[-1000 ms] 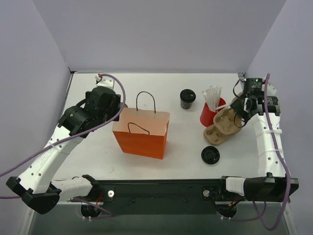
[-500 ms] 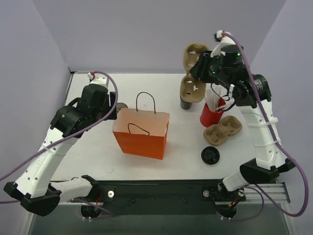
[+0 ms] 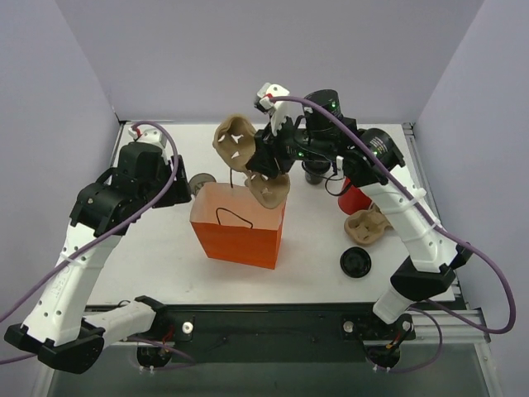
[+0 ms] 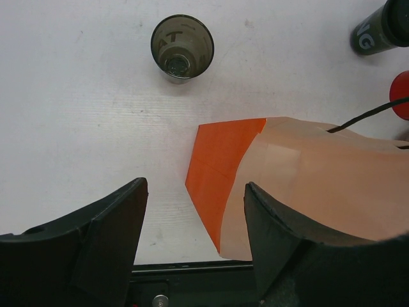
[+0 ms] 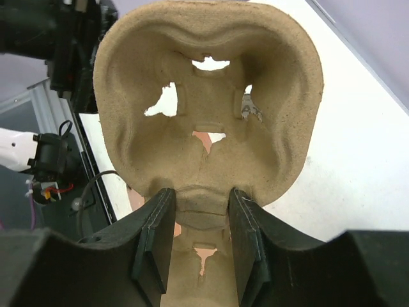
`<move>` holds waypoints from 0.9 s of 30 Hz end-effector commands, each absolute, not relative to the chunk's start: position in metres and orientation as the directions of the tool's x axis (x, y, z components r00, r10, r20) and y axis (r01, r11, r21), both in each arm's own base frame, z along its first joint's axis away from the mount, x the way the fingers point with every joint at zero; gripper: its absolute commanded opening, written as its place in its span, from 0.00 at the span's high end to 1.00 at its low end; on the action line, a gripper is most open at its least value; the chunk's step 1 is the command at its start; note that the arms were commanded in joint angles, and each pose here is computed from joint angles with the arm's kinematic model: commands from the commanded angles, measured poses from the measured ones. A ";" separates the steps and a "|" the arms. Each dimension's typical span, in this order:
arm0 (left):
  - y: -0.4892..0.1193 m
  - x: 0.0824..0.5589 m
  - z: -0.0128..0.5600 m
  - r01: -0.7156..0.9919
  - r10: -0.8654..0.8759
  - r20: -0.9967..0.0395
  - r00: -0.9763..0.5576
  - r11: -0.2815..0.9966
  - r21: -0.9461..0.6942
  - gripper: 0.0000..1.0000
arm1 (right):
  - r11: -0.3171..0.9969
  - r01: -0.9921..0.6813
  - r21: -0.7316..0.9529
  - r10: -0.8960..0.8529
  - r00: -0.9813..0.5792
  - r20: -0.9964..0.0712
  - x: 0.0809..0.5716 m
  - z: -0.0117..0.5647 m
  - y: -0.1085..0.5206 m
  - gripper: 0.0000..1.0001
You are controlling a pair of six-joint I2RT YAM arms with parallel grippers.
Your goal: Pack the takeout coffee
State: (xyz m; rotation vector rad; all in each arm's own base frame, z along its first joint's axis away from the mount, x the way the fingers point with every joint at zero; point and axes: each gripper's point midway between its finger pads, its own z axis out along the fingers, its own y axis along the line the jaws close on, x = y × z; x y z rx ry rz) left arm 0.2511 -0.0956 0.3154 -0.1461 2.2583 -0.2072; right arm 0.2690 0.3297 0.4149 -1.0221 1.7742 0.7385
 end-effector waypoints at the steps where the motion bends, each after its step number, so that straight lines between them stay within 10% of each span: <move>1: -0.099 0.242 0.314 -0.034 -0.225 -0.718 -0.659 0.962 -0.271 0.29 | 0.370 -0.927 -0.066 -0.304 -0.054 -0.951 0.251 0.442 0.340 0.75; 27: -0.062 0.237 0.289 -0.182 -0.272 -0.687 -0.673 0.962 -0.203 0.32 | 0.177 -0.972 -0.156 -0.614 0.014 -0.789 0.247 0.302 0.373 0.78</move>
